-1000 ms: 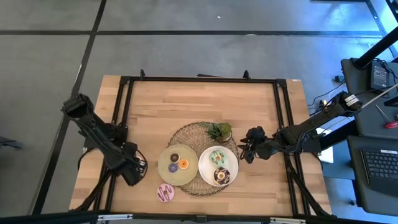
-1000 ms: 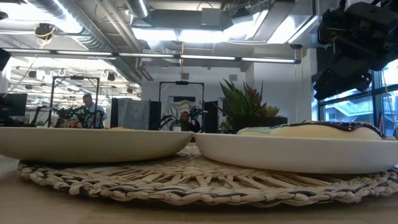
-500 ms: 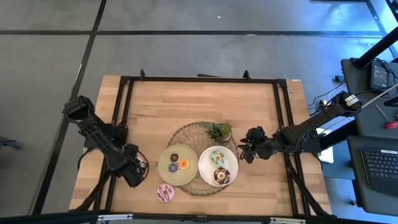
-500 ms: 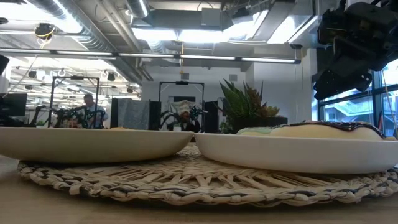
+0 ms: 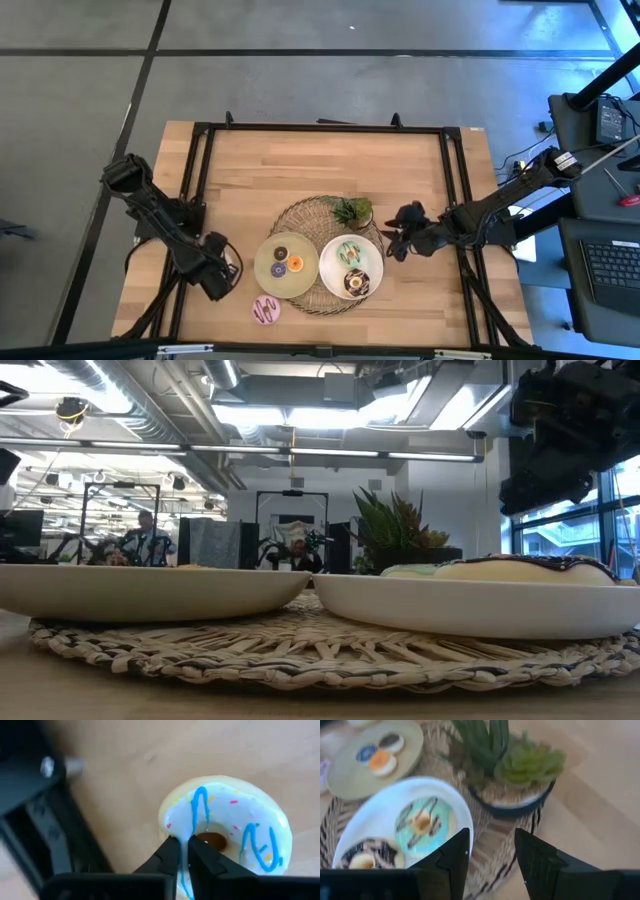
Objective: Pick & Place donuts
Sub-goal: Put the large white donut on the white plate
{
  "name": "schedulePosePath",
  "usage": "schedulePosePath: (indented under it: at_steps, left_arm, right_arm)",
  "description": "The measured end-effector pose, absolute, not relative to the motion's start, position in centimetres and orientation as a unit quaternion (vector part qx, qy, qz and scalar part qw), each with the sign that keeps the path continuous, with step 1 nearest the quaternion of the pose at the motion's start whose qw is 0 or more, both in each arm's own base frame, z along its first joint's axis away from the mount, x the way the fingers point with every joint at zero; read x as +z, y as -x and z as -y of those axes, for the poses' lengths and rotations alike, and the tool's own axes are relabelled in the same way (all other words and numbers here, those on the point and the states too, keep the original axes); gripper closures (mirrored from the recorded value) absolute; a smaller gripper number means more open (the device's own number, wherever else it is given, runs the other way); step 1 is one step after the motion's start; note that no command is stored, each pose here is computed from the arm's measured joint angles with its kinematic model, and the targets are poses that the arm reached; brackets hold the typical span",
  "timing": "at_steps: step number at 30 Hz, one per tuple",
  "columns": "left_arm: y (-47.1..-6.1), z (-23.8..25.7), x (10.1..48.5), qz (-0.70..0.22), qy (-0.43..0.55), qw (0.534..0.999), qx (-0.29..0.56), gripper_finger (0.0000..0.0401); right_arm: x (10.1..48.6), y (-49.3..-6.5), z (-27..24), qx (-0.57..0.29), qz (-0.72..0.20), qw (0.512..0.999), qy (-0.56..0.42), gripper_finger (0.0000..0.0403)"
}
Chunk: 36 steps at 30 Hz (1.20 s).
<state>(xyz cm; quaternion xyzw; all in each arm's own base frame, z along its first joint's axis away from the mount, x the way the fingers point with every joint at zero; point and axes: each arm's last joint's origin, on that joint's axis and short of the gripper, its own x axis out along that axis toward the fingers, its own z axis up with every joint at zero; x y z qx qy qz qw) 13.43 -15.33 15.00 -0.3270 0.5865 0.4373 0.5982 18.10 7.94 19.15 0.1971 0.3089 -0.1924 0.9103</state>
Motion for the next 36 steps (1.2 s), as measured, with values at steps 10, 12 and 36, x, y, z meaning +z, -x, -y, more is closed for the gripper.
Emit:
schedulePosePath:
  at_steps: [10,12,36]
  left_arm:
    - [-15.7,15.0,17.3,-0.490,0.303,0.695,0.431,0.0388]
    - [-16.4,14.9,18.4,-0.446,0.292,0.725,0.436,0.0387]
    - [-27.9,12.2,25.7,-0.052,0.057,0.911,0.405,0.0378]
  right_arm:
    - [20.5,-19.2,-8.3,-0.177,-0.232,0.944,-0.155,0.0244]
    - [20.8,-19.4,-8.2,-0.191,-0.205,0.950,-0.141,0.0244]
    - [21.6,-25.1,-11.0,-0.136,0.010,0.990,0.047,0.0244]
